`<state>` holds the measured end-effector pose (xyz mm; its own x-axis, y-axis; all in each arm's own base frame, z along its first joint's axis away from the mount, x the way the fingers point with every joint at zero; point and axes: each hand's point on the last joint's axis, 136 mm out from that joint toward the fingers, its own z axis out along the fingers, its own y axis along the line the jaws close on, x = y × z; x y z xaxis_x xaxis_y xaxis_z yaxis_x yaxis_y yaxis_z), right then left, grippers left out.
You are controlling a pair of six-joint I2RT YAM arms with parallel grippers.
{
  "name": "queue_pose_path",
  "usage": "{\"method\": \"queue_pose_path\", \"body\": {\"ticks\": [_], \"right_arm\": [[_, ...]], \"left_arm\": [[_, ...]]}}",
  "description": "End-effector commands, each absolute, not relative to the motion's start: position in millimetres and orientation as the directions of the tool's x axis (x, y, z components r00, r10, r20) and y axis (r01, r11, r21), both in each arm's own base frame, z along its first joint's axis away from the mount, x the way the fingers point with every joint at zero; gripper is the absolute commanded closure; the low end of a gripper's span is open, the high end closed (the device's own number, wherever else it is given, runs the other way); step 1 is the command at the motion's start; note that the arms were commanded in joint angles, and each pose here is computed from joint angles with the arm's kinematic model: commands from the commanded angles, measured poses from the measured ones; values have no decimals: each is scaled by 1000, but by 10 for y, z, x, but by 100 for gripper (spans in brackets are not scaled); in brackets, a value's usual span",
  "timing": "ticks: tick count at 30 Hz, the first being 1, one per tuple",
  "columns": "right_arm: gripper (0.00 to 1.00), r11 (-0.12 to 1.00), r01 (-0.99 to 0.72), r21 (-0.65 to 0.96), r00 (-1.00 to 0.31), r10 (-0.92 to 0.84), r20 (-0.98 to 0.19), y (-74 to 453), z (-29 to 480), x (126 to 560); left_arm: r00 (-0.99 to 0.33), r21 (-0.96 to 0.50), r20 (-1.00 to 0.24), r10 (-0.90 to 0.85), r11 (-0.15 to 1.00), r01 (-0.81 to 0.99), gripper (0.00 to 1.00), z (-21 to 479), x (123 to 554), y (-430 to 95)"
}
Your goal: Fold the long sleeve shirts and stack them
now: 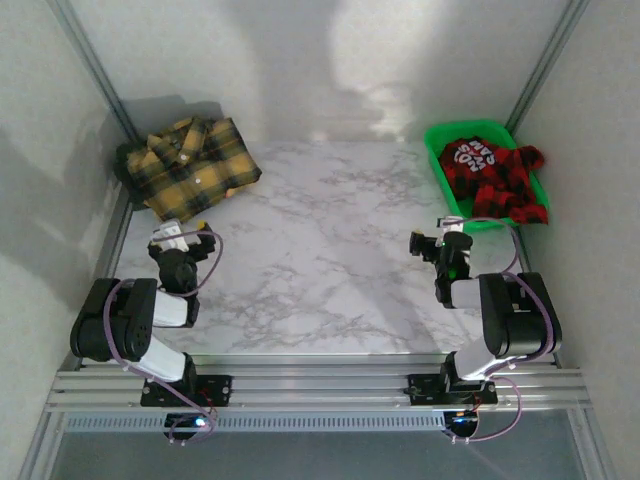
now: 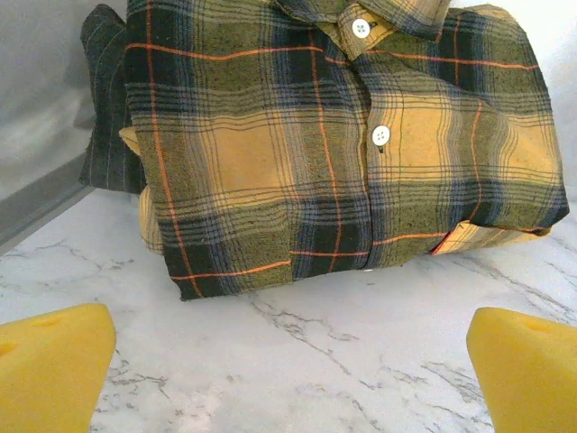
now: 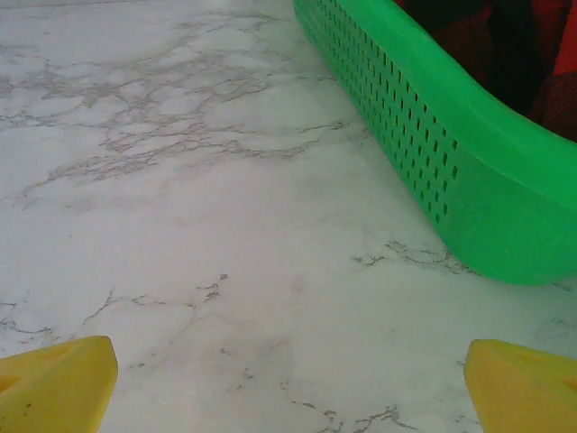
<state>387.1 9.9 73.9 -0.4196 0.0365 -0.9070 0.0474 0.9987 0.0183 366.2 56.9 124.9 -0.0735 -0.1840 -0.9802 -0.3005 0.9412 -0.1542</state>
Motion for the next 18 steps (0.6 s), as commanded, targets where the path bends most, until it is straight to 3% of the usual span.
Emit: {"method": "queue_pose_path", "body": {"ticks": [1,18], "right_arm": [[1,999,28,17,-395,27,-918,123,833,3937],[1,999,29,18,-394,28,-919,121,835,3938]], "left_arm": [[-43,-157,-983,-178,940,-302,1,1315,3663,567],[-43,-157,-983,-178,941,-301,0,1316,3664,568]]}}
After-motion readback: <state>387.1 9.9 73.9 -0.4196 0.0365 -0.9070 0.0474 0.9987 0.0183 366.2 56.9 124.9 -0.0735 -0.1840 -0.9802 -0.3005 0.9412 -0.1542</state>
